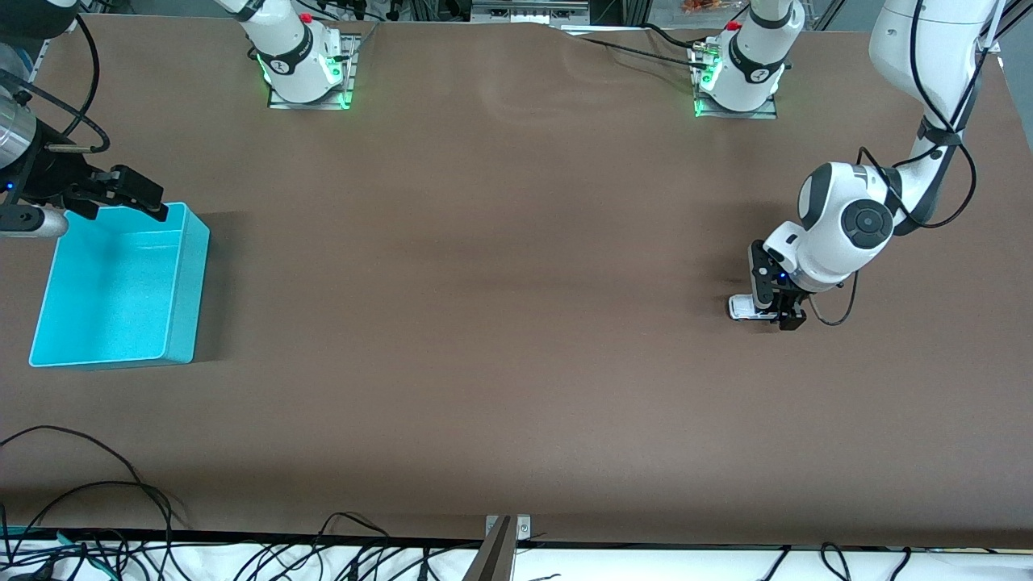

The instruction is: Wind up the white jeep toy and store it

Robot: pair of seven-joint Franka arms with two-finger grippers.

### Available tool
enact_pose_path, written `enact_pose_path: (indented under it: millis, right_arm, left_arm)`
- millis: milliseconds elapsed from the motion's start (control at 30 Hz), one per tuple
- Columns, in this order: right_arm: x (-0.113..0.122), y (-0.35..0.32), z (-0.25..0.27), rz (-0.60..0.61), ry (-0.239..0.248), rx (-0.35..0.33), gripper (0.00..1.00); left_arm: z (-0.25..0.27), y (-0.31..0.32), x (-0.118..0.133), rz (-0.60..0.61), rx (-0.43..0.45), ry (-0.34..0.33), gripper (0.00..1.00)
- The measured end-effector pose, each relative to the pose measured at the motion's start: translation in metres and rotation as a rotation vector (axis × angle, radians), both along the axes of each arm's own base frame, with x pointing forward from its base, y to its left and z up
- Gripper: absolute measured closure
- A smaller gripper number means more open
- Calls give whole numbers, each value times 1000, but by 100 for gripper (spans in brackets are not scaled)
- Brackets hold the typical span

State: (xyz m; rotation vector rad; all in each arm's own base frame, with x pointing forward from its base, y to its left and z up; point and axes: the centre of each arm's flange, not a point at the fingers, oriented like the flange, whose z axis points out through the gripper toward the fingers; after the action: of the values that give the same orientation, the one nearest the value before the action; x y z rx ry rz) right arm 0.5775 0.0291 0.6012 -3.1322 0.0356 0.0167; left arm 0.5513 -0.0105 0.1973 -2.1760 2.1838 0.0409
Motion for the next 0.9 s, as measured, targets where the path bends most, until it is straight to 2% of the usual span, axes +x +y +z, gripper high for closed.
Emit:
enact_pose_path:
  millis: [100, 200, 367, 401, 434, 467, 901]
  right_arm:
    - [0, 0, 0, 0, 0, 0, 0]
    - [0, 0, 0, 0, 0, 0, 0]
    - [0, 0, 0, 0, 0, 0, 0]
    - [0, 0, 0, 0, 0, 0, 0]
    - [0, 0, 0, 0, 0, 0, 0]
    - [0, 0, 0, 0, 0, 0, 0]
    - [0, 0, 0, 0, 0, 0, 0]
  left_arm:
    - [-3, 0, 0, -8, -2, -1, 1]
    - [-4, 0, 0, -24, -3, -3, 8]
    - [-5, -1, 1, -54, -4, -7, 33]
    - [-5, -2, 2, -56, -4, -8, 43]
    - [-5, -2, 2, -57, -4, -9, 43]
    - [-5, -2, 2, -59, -4, -10, 48]
    - [-5, -2, 2, -63, -4, -9, 48]
